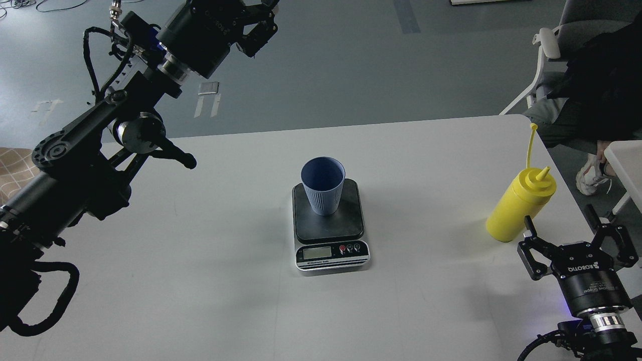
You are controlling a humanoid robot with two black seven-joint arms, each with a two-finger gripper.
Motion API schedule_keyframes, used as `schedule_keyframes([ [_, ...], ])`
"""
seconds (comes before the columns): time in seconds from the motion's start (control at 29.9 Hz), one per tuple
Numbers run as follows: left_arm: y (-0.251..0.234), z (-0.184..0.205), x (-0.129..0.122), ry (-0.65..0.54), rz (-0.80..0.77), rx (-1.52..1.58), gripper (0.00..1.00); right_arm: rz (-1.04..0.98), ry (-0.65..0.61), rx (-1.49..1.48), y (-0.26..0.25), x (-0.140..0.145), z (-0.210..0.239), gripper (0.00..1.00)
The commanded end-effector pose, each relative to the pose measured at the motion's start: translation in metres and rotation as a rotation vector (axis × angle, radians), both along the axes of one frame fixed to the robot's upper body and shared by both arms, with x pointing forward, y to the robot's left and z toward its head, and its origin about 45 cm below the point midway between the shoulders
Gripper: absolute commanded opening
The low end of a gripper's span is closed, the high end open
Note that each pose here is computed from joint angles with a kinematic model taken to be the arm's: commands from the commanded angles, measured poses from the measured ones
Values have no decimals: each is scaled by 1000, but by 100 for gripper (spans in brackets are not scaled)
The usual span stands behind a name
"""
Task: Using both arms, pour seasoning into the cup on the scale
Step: 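Lower the right gripper beside the yellow squeeze bottle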
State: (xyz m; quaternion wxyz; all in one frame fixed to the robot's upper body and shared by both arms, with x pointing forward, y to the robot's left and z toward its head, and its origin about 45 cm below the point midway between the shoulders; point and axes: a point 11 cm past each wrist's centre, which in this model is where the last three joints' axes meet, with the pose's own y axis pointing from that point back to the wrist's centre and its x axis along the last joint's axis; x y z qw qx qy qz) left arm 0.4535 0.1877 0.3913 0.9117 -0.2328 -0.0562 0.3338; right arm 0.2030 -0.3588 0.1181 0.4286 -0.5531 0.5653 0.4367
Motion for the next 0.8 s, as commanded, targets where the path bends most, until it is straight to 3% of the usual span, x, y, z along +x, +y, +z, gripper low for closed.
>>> schedule_keyframes([
  [0.0,-1,0,0,0,-2,-1,98,0,2,1,0,3,-2,100],
  [0.77,8,5,2,-8,20,-10,98,21,33,13,4,49,-23,100],
])
